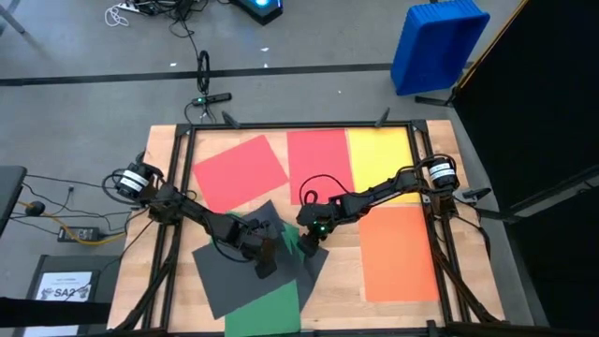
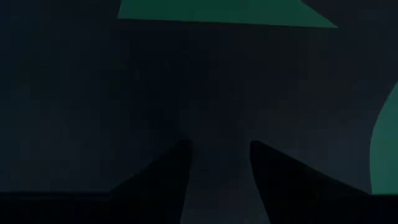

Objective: Organize paper
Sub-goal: Move the green colored paper to the bottom center of the table

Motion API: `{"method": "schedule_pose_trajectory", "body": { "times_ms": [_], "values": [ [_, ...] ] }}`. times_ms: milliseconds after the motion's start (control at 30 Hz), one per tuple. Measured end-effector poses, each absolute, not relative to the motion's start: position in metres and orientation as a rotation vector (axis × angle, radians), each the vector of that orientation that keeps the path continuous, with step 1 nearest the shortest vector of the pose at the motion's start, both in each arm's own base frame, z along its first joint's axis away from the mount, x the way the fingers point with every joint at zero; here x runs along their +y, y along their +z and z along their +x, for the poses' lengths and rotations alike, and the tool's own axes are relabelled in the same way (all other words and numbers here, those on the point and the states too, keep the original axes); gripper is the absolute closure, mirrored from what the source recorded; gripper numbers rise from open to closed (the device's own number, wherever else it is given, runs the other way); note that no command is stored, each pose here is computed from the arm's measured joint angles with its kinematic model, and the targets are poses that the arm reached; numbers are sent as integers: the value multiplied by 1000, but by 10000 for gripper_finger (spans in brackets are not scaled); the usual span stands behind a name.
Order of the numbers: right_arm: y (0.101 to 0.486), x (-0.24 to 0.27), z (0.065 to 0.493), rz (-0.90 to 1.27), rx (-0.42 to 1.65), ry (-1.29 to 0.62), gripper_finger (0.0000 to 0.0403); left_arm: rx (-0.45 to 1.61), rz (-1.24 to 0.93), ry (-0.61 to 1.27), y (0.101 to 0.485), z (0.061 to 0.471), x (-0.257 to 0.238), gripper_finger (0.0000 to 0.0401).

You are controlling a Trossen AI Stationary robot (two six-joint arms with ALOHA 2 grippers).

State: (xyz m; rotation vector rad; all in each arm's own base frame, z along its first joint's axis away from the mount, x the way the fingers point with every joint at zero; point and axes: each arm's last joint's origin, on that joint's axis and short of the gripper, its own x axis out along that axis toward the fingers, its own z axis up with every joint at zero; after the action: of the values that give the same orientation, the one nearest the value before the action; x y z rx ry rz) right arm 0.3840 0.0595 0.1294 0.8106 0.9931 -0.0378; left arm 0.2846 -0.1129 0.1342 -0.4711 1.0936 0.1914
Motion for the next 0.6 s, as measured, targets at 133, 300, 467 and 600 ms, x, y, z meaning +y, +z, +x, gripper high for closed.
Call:
{"method": "schedule_pose_trajectory", "body": {
  "times_ms": [133,300,467,600],
  "values": [
    [130,59,384,798,990,-22,256,1124,-469,188,133,283,-113,245],
    [130,59,384,807,1001,5,262,1176,-458,184,132,278,-114,245],
    [130,58,385,809,1000,15,264,1190,-455,183,132,277,-114,245],
    [132,58,387,810,967,33,262,1180,-457,181,132,277,-114,245]
  ]
}}
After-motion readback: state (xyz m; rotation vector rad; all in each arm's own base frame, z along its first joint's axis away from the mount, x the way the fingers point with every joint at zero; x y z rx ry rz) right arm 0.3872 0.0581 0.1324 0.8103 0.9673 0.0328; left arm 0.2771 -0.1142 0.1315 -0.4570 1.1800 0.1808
